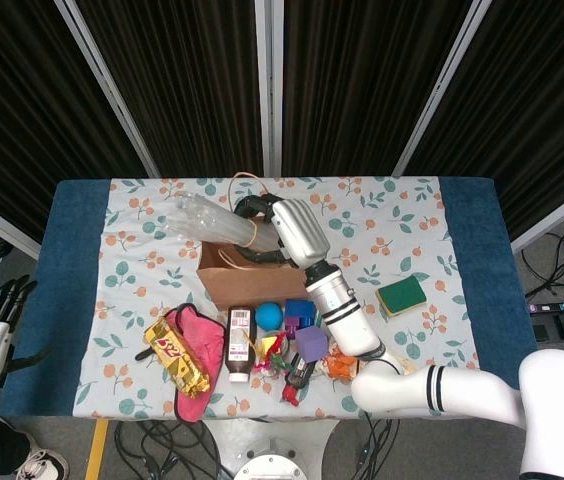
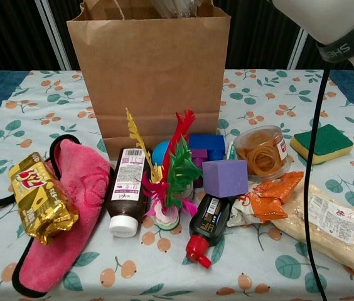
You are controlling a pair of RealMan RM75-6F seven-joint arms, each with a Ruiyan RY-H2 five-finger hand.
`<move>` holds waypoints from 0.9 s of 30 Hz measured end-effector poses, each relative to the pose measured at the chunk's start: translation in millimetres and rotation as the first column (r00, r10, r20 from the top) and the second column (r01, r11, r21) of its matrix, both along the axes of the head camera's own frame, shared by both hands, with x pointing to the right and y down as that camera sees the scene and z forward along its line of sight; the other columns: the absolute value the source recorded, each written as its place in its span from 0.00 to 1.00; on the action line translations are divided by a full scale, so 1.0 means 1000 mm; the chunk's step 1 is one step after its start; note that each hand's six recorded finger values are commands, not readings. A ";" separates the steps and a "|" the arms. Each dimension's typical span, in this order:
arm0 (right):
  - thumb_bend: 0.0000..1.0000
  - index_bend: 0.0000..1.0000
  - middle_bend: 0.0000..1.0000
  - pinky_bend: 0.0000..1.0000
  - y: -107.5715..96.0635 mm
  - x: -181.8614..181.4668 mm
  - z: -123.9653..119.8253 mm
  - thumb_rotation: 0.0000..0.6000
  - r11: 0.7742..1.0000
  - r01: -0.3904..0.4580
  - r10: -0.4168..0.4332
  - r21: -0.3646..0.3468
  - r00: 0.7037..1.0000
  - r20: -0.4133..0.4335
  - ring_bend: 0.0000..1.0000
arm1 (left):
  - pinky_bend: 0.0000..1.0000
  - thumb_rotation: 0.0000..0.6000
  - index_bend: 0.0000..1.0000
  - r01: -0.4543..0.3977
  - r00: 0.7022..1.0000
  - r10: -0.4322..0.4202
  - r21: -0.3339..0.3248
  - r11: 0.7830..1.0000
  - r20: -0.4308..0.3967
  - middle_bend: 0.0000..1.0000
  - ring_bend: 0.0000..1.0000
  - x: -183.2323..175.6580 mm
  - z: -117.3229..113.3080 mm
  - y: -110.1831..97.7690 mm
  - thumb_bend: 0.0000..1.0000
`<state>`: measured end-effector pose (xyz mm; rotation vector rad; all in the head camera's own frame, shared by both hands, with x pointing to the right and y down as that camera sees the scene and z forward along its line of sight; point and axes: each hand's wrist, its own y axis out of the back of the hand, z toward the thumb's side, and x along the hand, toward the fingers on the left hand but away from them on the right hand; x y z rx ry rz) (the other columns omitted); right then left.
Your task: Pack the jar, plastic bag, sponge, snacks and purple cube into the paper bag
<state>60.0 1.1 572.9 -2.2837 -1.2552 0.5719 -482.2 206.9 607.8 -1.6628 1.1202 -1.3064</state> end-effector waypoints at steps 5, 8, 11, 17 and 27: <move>0.00 0.20 0.29 0.24 0.002 -0.001 0.003 1.00 0.997 0.070 -0.071 -0.018 0.997 -0.009 0.12 | 0.20 1.00 0.10 0.000 1.000 0.000 0.001 1.000 0.003 0.16 0.06 -0.001 0.000 0.000 0.10; 0.00 0.15 0.24 0.20 0.003 -0.001 0.002 1.00 0.994 0.107 -0.107 -0.018 0.994 -0.005 0.08 | 0.20 1.00 0.10 0.003 1.000 -0.003 -0.004 1.000 0.005 0.16 0.06 -0.002 0.001 0.001 0.10; 0.00 0.14 0.23 0.20 0.002 0.000 -0.002 1.00 0.993 0.117 -0.117 -0.007 0.993 0.005 0.08 | 0.20 1.00 0.10 0.003 1.000 -0.003 -0.003 1.000 0.005 0.16 0.06 -0.002 0.001 0.001 0.10; 0.00 0.14 0.25 0.20 -0.003 0.005 -0.025 1.00 0.993 0.092 -0.096 0.071 0.994 0.045 0.09 | 0.20 1.00 0.10 -0.001 1.000 0.000 0.005 1.000 0.002 0.16 0.06 -0.001 -0.001 -0.001 0.10; 0.00 0.19 0.25 0.20 0.001 0.082 -0.056 1.00 0.937 0.049 0.030 0.345 0.975 -0.221 0.11 | 0.20 1.00 0.10 -0.005 1.000 0.005 0.008 1.000 -0.020 0.16 0.06 0.005 -0.001 -0.003 0.10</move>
